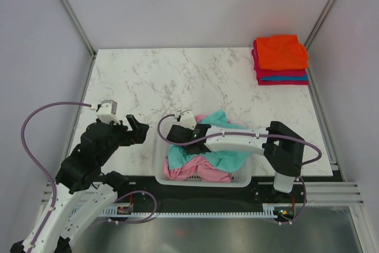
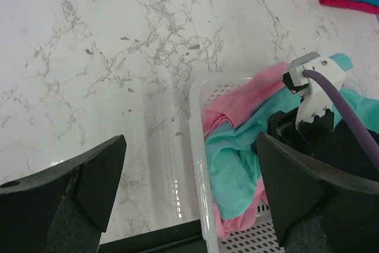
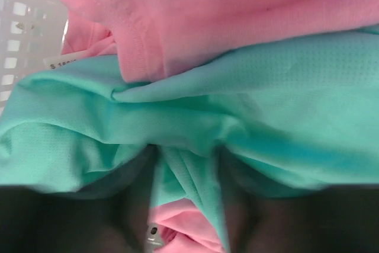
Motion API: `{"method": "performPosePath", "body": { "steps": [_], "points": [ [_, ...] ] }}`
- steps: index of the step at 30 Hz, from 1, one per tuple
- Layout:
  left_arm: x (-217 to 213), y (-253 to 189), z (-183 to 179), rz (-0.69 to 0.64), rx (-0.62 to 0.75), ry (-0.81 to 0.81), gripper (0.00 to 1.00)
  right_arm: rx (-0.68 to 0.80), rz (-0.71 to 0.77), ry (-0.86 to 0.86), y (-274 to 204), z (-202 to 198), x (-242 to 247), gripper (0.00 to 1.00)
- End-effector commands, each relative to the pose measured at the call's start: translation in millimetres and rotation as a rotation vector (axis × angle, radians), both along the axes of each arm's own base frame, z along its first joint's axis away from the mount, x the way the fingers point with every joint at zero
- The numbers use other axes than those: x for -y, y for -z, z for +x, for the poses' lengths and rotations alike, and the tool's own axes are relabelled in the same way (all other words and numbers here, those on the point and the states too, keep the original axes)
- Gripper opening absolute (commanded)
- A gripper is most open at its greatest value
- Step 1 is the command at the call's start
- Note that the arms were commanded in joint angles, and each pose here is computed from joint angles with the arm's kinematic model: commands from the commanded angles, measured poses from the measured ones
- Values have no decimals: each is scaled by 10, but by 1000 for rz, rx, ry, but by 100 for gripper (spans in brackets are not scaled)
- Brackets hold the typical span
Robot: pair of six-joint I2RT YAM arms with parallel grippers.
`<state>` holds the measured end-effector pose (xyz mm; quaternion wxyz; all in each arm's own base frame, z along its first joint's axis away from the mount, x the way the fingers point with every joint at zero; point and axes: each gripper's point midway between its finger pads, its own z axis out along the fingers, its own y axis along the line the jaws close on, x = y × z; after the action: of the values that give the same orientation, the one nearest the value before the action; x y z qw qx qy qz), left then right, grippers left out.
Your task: Fold and stack the t-shirts
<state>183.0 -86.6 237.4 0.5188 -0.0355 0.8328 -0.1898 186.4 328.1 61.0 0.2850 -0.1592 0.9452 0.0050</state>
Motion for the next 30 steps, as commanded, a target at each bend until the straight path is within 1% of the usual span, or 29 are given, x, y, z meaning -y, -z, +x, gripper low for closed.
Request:
{"method": "performPosePath", "body": {
  "steps": [1, 3, 4, 5, 6, 8, 10, 11, 12, 14, 15, 16, 17, 18, 19, 20, 21, 22, 24, 25, 26, 27, 28, 29, 30],
  "points": [
    [-7, -82, 46, 14, 56, 9, 98, 59, 0, 28, -102, 166, -25, 38],
    [-6, -97, 48, 10, 63, 9, 98, 69, -8, 32, -149, 190, 1, 18],
    [-5, -103, 43, 8, 65, 10, 98, 74, -8, 29, -209, 195, 8, 3],
    [-6, -93, 42, 10, 64, 11, 98, 81, -8, 29, -288, 203, 16, 0],
    [-6, -99, 42, 8, 65, 10, 98, 107, 25, 36, -501, 253, -49, 0],
    [-2, -100, 44, 9, 66, 12, 98, 134, 37, 26, -881, 255, 11, 0],
    [-1, -96, 46, 9, 65, 12, 98, 211, 102, 34, -1538, 331, 43, 0],
    [0, -94, 48, 10, 64, 12, 98, 243, 113, 17, -1779, 348, 72, 0],
    [-1, -96, 46, 9, 65, 12, 98, 297, 181, 27, -2276, 381, 121, 0],
    [-1, -96, 46, 9, 66, 12, 98, 380, 210, 17, -2785, 455, 240, 0],
    [-3, -90, 47, 10, 64, 11, 98, 441, 288, 25, -3266, 485, 309, 0],
    [-6, -87, 47, 10, 63, 9, 98, 496, 309, 42, -3514, 539, 393, 0],
    [-9, -93, 48, 9, 66, 7, 98, 556, 300, 25, -3748, 603, 498, 0],
    [-11, -93, 49, 10, 66, 6, 97, 641, 384, 50, -4169, 645, 577, 0],
    [-16, -93, 47, 10, 66, 4, 98, 715, 378, 92, -4366, 712, 704, 0],
    [-18, -93, 48, 11, 67, 3, 97, 779, 368, 109, -4526, 769, 799, 0],
    [-20, -93, 49, 10, 68, 1, 97, 881, 339, 113, -4700, 869, 861, 0],
    [-25, -87, 51, 13, 66, -1, 97, 932, 314, 131, -4759, 938, 936, 0],
    [-30, -87, 53, 12, 66, -5, 97, 994, 303, 194, -4724, 1287, 1095, 0],
    [-29, -85, 59, 14, 65, -6, 97, 983, 309, 230, -4653, 1468, 1168, 0],
    [-33, -81, 59, 14, 65, -8, 97, 967, 285, 277, -4542, 1789, 1413, 0],
    [-34, -75, 60, 15, 62, -9, 97, 915, 262, 290, -4292, 2042, 1432, 0],
    [-37, -69, 61, 17, 60, -11, 97, 860, 302, 284, -4098, 2230, 1423, 7],
    [-41, -60, 66, 19, 58, -14, 97, 732, 316, 255, -3653, 2531, 1424, 42],
    [-41, -60, 66, 19, 58, -14, 97, 661, 304, 223, -3408, 2626, 1394, 69]
  ]
}}
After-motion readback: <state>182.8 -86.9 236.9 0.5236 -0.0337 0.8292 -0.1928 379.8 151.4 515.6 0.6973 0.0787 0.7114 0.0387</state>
